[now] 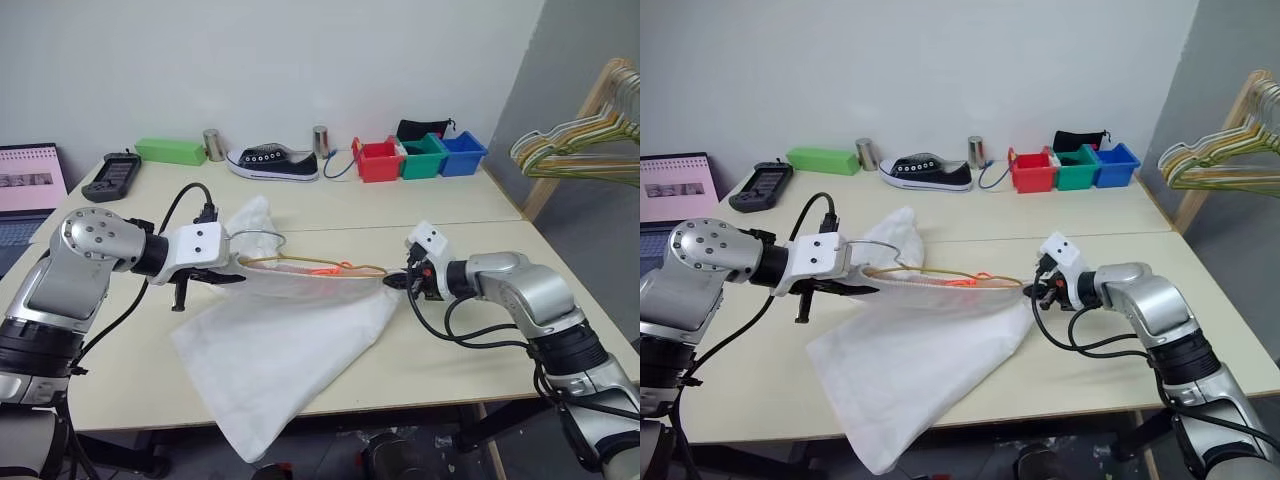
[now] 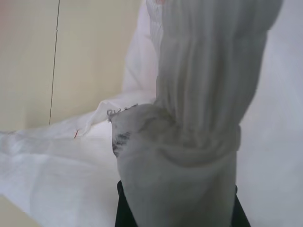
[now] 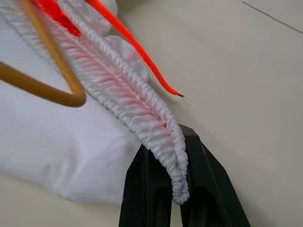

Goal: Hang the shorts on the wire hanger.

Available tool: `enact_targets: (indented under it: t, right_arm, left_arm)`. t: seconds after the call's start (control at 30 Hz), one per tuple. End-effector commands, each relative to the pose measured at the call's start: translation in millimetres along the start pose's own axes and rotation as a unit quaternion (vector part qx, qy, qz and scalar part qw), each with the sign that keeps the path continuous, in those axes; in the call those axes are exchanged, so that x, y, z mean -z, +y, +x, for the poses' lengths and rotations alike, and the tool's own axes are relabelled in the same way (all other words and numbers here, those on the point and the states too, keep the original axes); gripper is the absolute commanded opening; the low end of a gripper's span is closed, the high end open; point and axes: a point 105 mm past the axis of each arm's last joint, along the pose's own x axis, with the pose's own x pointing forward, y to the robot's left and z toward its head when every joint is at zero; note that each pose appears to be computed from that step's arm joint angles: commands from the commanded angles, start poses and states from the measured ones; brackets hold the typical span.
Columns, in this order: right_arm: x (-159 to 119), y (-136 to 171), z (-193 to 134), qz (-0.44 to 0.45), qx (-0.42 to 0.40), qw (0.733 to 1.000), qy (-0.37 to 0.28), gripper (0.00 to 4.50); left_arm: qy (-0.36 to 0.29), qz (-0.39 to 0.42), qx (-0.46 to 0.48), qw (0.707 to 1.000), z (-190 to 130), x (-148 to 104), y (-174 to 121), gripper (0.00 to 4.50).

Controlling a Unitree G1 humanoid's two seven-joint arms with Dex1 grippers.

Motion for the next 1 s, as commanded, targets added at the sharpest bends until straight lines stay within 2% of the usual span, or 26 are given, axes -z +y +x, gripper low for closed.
enact_targets:
  t: [0.03,0.3,0.6,0.77,1.0]
  right_arm:
    - [-16.5,-8.5,-16.5,-0.042,0.03,0.999,-0.006,0.04]
    - [-9.5,-5.7,-17.6,-0.049,0.031,0.998,0.004,0.04]
    - [-14.6,-5.9,-25.2,-0.059,0.039,0.997,0.001,0.04]
    - [-26.6,-4.0,-33.3,-0.082,0.043,0.996,-0.006,0.04]
    - [-67.7,1.4,-48.0,-0.14,0.052,0.988,-0.035,0.04]
  left_arm:
    - [0.019,0.008,-0.038,0.999,-11.1,3.0,14.6,0.0]
    - [-0.01,0.011,-0.054,0.998,-9.2,-7.9,26.3,0.0]
    - [0.015,0.028,-0.035,0.999,-2.6,0.9,22.6,0.0]
    - [0.045,0.041,-0.03,0.998,-0.3,9.3,22.7,0.0]
    - [0.093,0.074,-0.023,0.993,7.6,25.6,24.3,0.0]
